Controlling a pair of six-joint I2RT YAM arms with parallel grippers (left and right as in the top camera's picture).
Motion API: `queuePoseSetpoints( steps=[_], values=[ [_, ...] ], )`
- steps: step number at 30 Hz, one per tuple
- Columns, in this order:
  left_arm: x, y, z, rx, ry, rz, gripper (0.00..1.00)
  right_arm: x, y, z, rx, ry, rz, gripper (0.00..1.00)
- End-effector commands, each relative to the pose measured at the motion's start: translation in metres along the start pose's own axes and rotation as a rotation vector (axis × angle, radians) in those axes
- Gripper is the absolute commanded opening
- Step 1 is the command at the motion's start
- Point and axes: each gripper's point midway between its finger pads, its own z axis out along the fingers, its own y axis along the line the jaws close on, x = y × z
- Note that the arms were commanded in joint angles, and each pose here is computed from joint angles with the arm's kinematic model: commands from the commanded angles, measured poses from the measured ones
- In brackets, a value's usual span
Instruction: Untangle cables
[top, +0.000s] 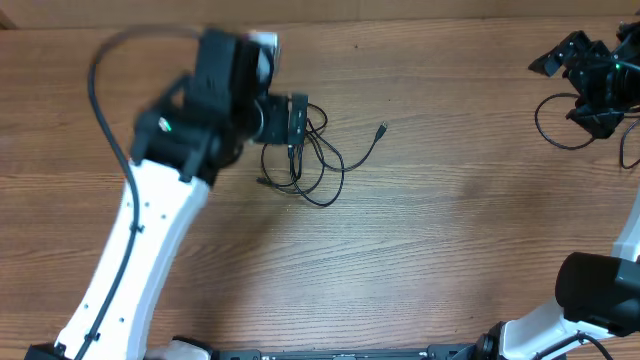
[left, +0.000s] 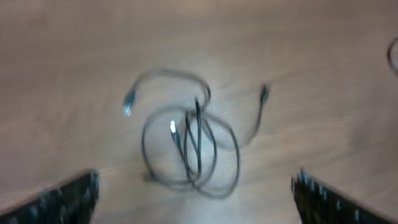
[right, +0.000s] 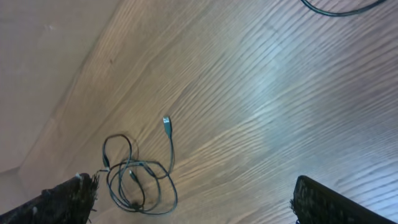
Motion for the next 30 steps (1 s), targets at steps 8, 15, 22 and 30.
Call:
queuePoseSetpoints(
  steps=[8, 15, 22, 30],
  values=[
    [0.054, 0.004, 0.104, 0.052, 0.065, -0.149, 0.88, 0.012, 0.022, -0.001, -0.02, 0.002, -0.073, 1.0],
    [0.057, -0.006, 0.134, 0.142, 0.103, -0.303, 0.49, 0.02, 0.032, 0.006, 0.023, -0.01, -0.129, 1.0],
    [0.059, 0.021, 0.148, 0.101, 0.133, -0.612, 0.45, 0.027, 0.04, 0.009, 0.03, -0.003, -0.162, 1.0],
    [0.066, 0.021, 0.177, 0.131, 0.158, -0.623, 0.4, 0.028, 0.039, 0.009, 0.031, 0.0, -0.161, 1.0]
  ],
)
